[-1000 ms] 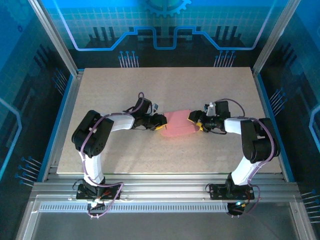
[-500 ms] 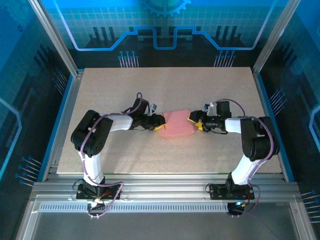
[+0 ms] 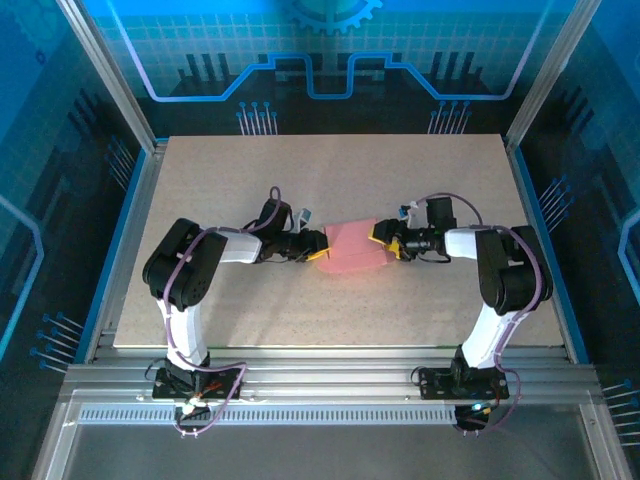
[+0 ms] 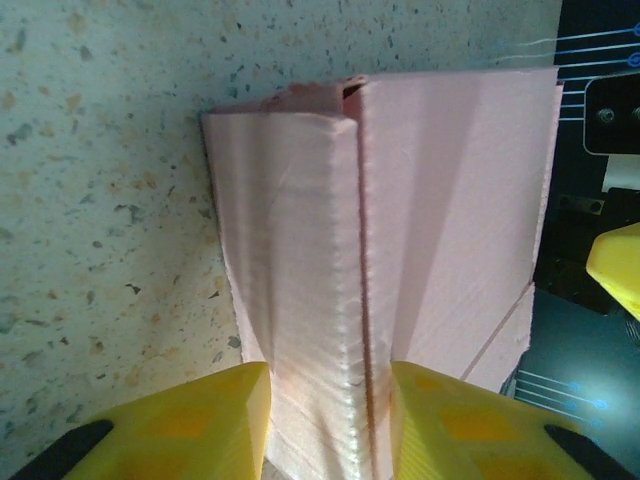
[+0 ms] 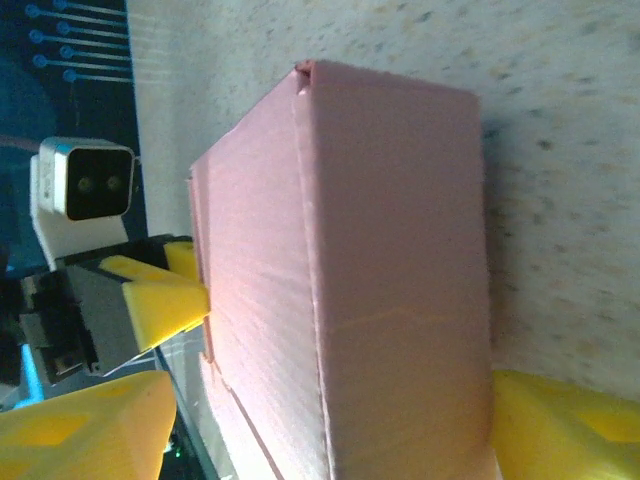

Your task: Fold the paper box

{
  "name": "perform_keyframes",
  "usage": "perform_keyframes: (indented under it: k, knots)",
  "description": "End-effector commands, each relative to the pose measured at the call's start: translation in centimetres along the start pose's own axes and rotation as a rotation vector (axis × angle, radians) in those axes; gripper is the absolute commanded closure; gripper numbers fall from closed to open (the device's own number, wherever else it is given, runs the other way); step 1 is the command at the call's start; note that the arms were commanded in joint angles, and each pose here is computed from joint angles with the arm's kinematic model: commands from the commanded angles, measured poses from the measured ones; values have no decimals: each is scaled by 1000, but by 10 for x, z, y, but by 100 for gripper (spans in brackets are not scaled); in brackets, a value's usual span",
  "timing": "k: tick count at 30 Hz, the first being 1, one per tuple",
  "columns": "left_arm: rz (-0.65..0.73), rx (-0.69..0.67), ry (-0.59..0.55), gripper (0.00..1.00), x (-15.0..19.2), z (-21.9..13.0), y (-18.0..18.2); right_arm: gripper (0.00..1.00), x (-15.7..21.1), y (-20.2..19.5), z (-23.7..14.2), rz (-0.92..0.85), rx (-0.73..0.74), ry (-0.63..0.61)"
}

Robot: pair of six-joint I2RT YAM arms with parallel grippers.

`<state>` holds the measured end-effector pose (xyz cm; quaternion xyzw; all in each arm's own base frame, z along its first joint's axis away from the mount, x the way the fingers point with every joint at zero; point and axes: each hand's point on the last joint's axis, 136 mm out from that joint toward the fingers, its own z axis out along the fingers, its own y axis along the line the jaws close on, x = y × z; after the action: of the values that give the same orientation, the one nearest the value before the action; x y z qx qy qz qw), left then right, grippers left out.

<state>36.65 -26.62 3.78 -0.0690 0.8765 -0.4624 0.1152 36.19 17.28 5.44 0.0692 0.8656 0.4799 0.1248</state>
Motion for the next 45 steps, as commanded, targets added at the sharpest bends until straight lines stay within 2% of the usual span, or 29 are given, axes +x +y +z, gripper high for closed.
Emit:
perform_keyframes:
  k: [1,5,11,17,21,25,31,34,37,40,45]
  knots:
    - [-145,-158,53,65,27,4,63,19,24,15,15,-11,-66,121]
    - [-150,-158,53,65,28,4,65,19,28,21,17,-22,-96,140]
    - [-152,-157,50,65,27,2,67,20,17,39,8,-68,-156,88]
    - [-148,-144,46,63,24,1,62,34,16,39,5,-57,-158,81]
    - [-131,-112,37,59,21,-1,52,49,14,34,6,-2,-159,71]
    - [-108,-88,24,55,16,-5,40,59,12,35,6,22,-167,67]
    - [-48,-52,-10,49,4,-13,19,63,9,35,1,32,-166,62]
    - [0,-31,-42,43,-5,-18,5,63,6,37,-4,35,-171,48]
    - [68,-3,-94,36,-18,-27,-13,61,1,41,-10,31,-175,30]
    - [187,18,-190,25,-34,-42,-35,60,-2,46,-17,19,-183,16]
    - [588,3,-488,2,-62,-87,-73,60,-8,53,-32,7,-198,-11]
